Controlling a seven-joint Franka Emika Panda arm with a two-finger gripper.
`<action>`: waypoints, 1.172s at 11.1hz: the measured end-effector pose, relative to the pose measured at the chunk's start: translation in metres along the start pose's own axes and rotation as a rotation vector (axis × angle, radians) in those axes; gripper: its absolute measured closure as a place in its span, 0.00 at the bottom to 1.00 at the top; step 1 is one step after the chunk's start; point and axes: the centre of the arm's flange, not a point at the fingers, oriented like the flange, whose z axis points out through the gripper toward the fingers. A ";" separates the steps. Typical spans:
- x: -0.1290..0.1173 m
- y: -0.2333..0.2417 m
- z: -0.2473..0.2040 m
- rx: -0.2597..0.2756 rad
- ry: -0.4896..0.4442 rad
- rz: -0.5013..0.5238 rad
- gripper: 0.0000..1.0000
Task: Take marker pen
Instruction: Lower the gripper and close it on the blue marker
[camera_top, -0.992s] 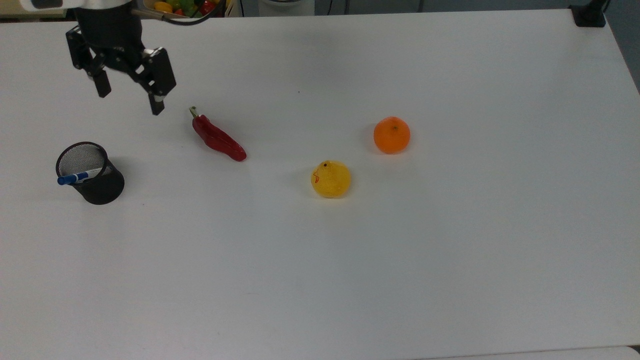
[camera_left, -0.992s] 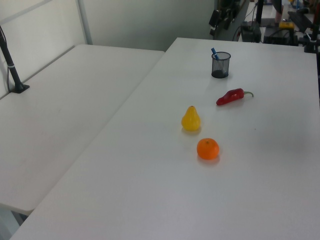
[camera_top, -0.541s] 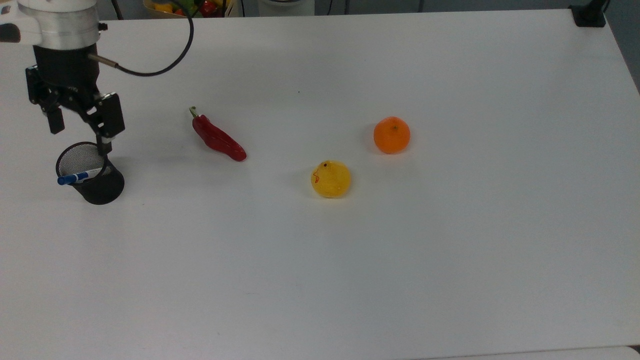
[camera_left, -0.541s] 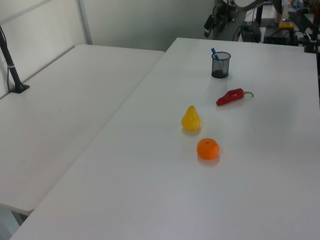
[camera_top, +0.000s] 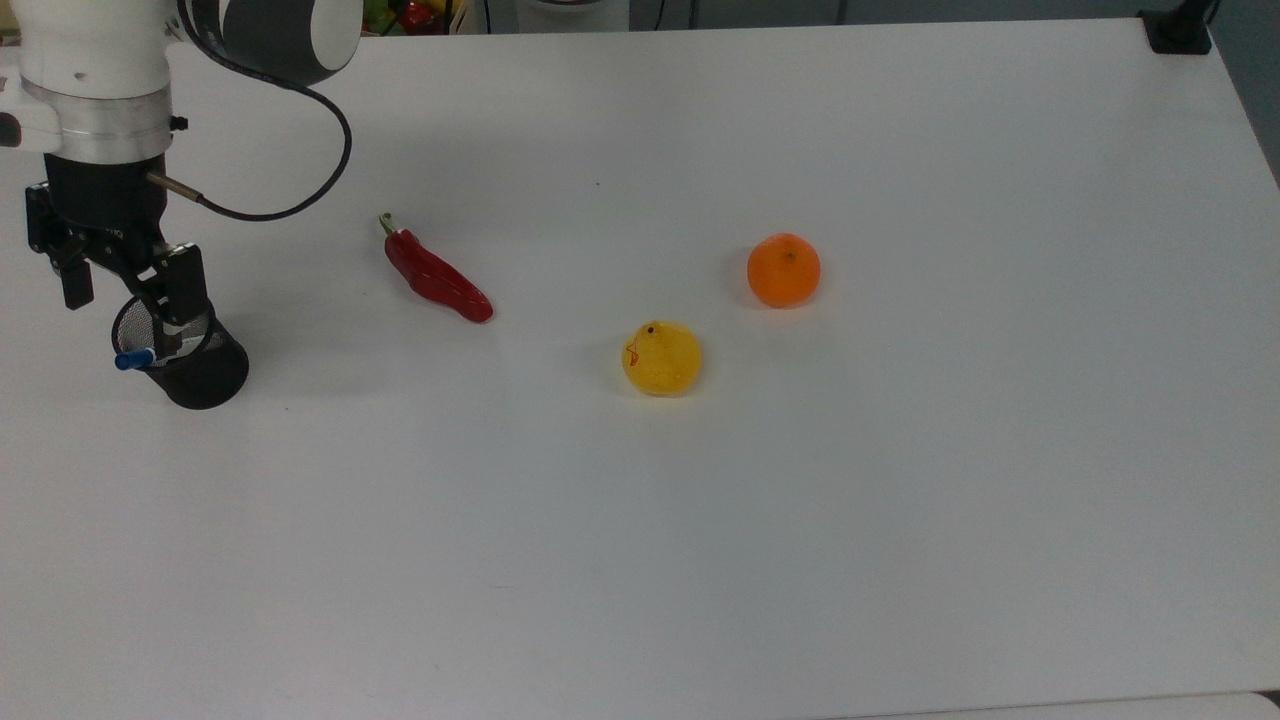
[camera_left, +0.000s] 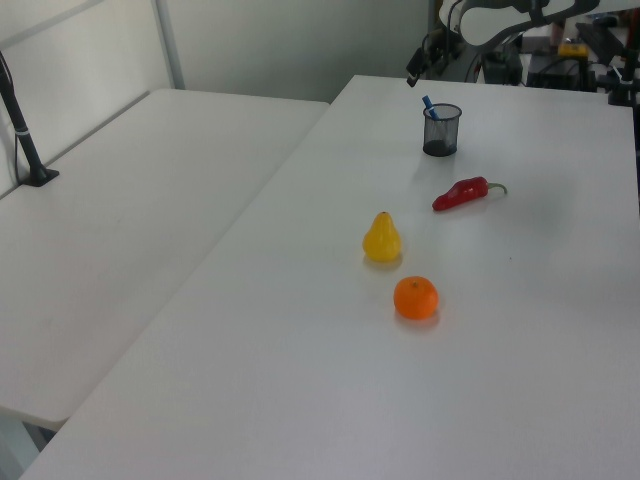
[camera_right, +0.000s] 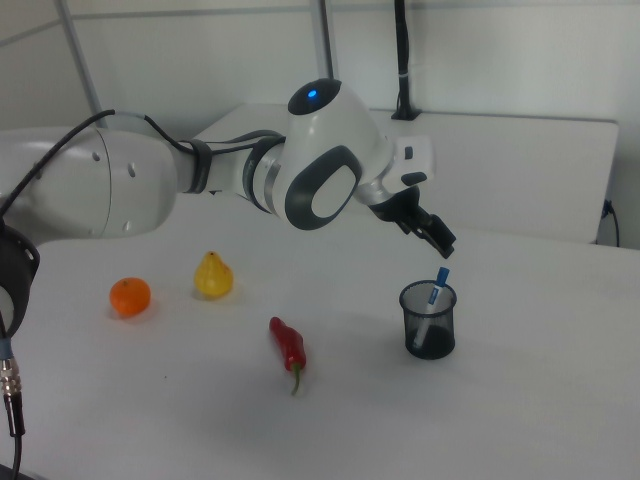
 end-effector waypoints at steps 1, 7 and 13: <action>-0.001 0.004 0.006 -0.008 0.010 -0.002 0.00; -0.009 0.020 0.043 -0.058 0.055 -0.048 0.00; -0.019 0.002 0.058 -0.050 0.031 -0.075 0.29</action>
